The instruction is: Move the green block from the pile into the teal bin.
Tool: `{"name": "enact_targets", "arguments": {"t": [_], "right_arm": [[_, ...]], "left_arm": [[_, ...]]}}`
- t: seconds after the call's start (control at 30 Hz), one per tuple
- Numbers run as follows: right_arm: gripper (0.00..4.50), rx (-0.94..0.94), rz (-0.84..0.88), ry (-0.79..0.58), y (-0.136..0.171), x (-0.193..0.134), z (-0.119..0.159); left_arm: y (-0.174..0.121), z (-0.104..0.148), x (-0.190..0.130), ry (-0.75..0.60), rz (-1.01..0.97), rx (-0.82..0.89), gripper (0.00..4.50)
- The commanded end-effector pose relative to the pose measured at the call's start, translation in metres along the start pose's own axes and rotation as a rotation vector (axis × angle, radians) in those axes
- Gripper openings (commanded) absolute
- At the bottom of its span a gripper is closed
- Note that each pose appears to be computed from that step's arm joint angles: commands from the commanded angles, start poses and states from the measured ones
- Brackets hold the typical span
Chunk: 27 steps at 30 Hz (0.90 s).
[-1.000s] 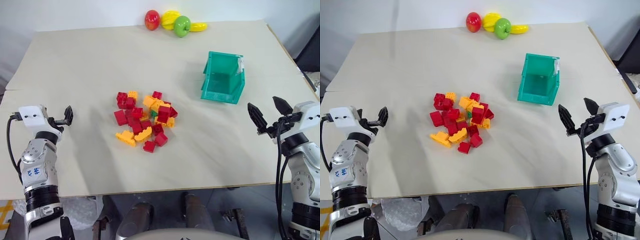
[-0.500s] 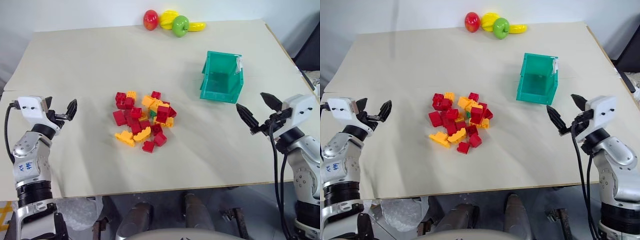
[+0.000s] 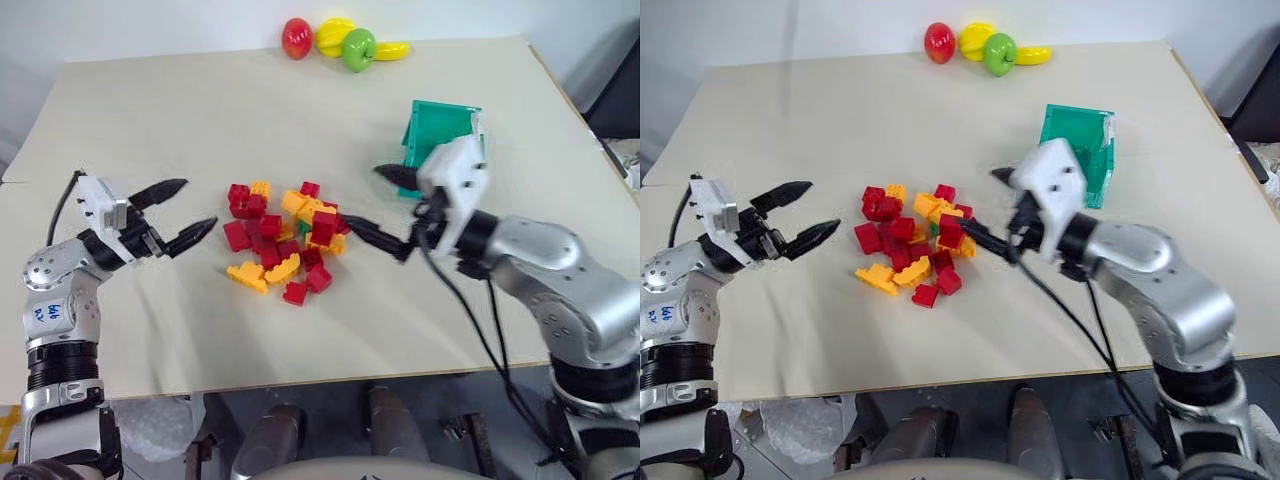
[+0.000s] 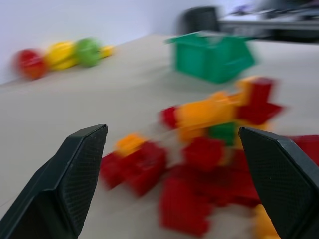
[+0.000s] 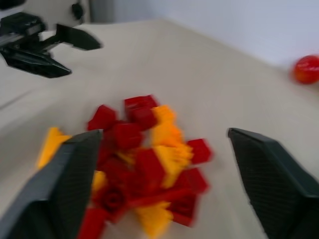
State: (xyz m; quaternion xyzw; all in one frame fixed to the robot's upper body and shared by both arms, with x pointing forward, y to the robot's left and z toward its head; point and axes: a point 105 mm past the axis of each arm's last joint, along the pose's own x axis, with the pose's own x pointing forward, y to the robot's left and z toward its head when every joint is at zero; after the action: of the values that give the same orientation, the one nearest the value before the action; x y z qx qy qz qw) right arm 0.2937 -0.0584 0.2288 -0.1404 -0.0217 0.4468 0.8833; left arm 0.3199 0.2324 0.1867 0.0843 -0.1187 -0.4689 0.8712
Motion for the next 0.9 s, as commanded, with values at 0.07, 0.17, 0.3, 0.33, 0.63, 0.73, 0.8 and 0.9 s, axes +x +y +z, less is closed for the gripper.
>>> {"name": "enact_targets", "arguments": {"t": [0.07,0.17,0.3,0.33,0.63,0.73,0.8,0.9], "right_arm": [[2.47,0.043,0.012,0.092,0.007,0.019,-0.004],[1.44,0.126,-0.031,0.146,0.011,0.046,-0.008],[0.05,0.166,-0.043,0.190,0.028,0.088,-0.004],[0.05,0.175,-0.043,0.190,0.034,0.099,-0.001],[0.05,0.205,-0.133,0.300,0.050,0.158,-0.017],[0.05,0.192,-0.200,0.353,0.042,0.169,-0.029],[0.05,0.195,-0.232,0.367,0.037,0.172,-0.035],[0.05,0.152,-0.347,0.398,0.012,0.169,-0.046]], "left_arm": [[-0.005,0.008,-0.008,-0.026,-0.101,0.027,4.50],[-0.016,0.005,-0.013,-0.006,-0.209,0.018,4.50],[-0.022,0.002,-0.021,0.035,-0.268,0.026,4.50],[-0.022,0.001,-0.024,0.043,-0.270,0.032,4.50],[-0.016,0.003,-0.026,0.034,-0.203,0.066,4.50],[-0.015,0.002,-0.025,0.035,-0.194,0.072,4.50],[-0.014,0.003,-0.024,0.030,-0.187,0.075,4.50],[-0.014,0.002,-0.021,0.023,-0.181,0.080,4.50]]}}
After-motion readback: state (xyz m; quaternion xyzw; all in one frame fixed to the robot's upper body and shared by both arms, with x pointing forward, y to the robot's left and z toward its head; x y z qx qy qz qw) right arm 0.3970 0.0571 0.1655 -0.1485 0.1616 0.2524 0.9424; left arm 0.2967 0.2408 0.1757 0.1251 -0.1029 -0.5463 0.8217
